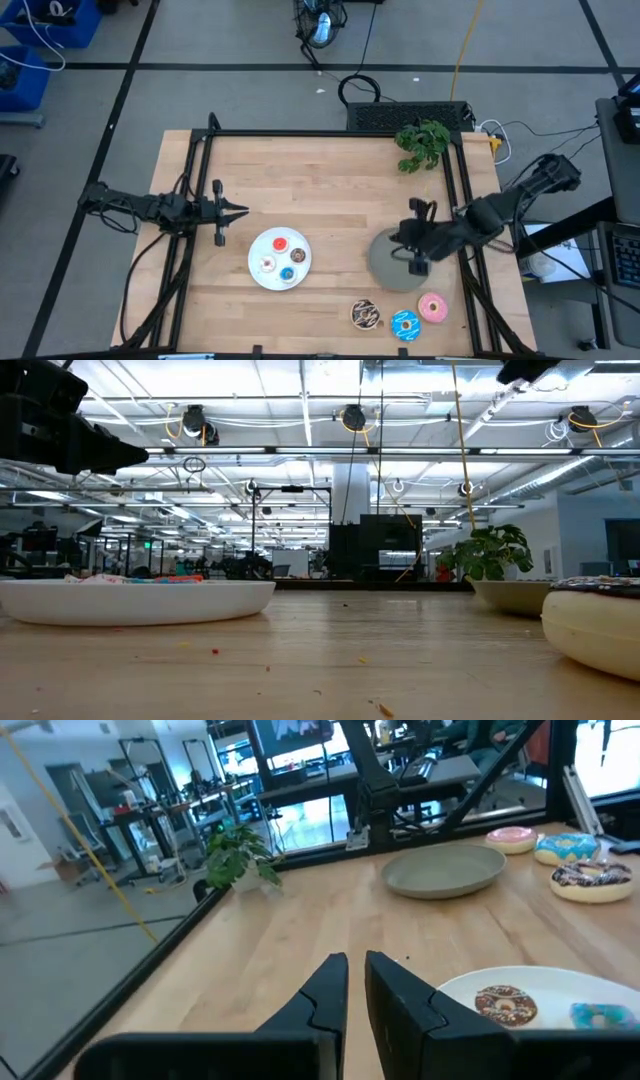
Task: Pick & Place donuts
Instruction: Put the large pink donut on the gray plate
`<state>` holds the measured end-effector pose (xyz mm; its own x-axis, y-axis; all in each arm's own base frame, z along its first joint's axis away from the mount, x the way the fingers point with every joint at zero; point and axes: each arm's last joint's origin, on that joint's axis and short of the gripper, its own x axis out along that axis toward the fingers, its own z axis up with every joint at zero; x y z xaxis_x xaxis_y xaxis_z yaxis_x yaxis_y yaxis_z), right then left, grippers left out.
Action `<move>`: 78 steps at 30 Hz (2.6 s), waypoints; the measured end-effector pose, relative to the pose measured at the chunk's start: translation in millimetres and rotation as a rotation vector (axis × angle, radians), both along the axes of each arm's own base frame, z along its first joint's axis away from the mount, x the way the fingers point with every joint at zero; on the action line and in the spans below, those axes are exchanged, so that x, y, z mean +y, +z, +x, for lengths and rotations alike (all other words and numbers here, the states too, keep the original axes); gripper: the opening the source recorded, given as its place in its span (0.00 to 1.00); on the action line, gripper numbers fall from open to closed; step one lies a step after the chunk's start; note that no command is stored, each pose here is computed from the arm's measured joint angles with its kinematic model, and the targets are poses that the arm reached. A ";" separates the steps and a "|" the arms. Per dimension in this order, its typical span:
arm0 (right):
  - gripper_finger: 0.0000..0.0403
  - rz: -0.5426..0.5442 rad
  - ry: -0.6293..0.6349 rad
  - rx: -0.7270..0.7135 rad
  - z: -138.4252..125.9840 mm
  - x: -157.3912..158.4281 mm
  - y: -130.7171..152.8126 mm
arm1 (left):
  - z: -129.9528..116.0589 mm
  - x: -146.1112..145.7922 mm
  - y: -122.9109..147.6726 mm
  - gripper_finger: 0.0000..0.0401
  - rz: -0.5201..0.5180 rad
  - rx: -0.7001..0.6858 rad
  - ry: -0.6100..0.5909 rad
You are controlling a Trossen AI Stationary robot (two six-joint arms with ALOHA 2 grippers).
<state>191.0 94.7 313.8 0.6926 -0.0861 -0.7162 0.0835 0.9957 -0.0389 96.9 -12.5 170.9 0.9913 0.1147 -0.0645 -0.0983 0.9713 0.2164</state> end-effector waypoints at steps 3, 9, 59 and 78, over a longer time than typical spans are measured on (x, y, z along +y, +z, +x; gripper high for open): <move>0.00 0.063 -0.007 0.139 8.2 19.5 1.5 | 0.1 0.0 0.1 0.12 0.040 0.001 -0.002; 0.00 0.154 0.005 0.396 20.4 61.3 -14.6 | 0.2 0.0 2.5 0.12 0.112 -0.014 -0.005; 0.63 0.198 -0.167 0.740 -43.7 117.0 -113.5 | 0.0 0.0 12.7 0.12 0.163 -0.109 0.001; 0.61 0.228 -0.182 0.760 -53.0 105.2 -153.9 | 0.0 0.0 12.5 0.12 0.163 -0.106 0.000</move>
<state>138.0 199.9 159.9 -0.0009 0.0545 -0.9985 0.2777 0.9593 0.0521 96.9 -12.5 183.4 0.9916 0.1150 0.0598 -0.1289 0.9242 0.3594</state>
